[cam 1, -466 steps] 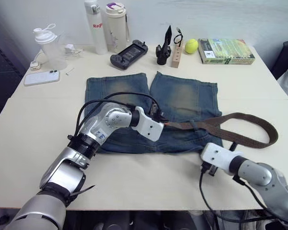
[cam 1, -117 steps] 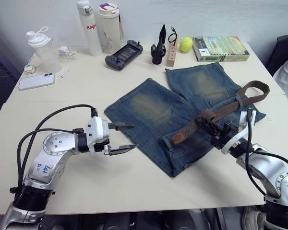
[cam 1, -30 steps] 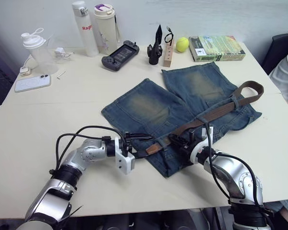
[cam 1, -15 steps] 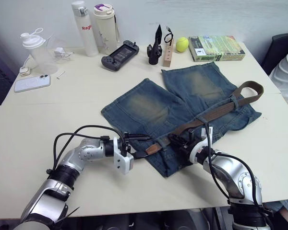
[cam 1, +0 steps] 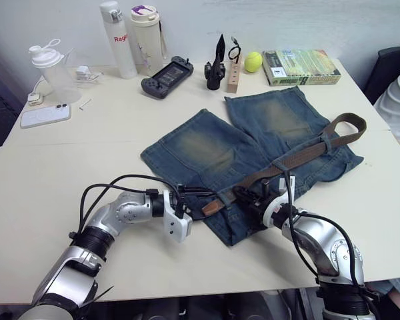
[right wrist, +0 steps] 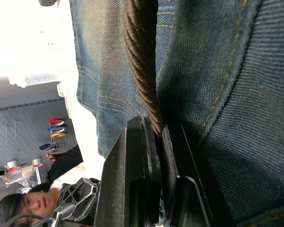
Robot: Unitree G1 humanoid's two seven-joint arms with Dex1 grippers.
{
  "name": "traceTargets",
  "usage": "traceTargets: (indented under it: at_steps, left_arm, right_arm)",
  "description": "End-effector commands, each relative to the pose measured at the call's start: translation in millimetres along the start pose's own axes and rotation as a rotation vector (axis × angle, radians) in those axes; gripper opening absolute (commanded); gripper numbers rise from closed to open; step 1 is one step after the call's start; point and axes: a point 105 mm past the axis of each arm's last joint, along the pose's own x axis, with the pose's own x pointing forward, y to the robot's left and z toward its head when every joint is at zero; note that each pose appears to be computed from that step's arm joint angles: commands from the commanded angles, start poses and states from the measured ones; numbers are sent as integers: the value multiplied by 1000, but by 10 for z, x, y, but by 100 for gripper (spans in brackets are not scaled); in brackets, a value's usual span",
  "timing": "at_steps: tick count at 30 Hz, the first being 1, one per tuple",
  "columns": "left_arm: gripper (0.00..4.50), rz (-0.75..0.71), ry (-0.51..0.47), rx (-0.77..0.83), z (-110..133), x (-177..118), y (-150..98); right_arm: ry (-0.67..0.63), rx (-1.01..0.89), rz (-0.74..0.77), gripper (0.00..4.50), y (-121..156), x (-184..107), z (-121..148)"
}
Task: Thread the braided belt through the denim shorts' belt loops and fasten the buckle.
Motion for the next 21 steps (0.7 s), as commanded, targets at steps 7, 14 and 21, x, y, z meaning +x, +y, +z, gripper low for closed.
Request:
traceTargets:
  at_steps: [7, 14, 21]
  left_arm:
    - [254, 38, -28, 17, 71, -138, 69]
    - [5, 34, -29, 26, 89, -68, 91]
    - [5, 17, -27, 44, 92, -66, 89]
  right_arm:
    - [23, -8, 31, 0, 70, 3, -48]
    - [26, -11, 31, 0, 70, 9, -52]
    - [28, -20, 24, 0, 63, 1, -61]
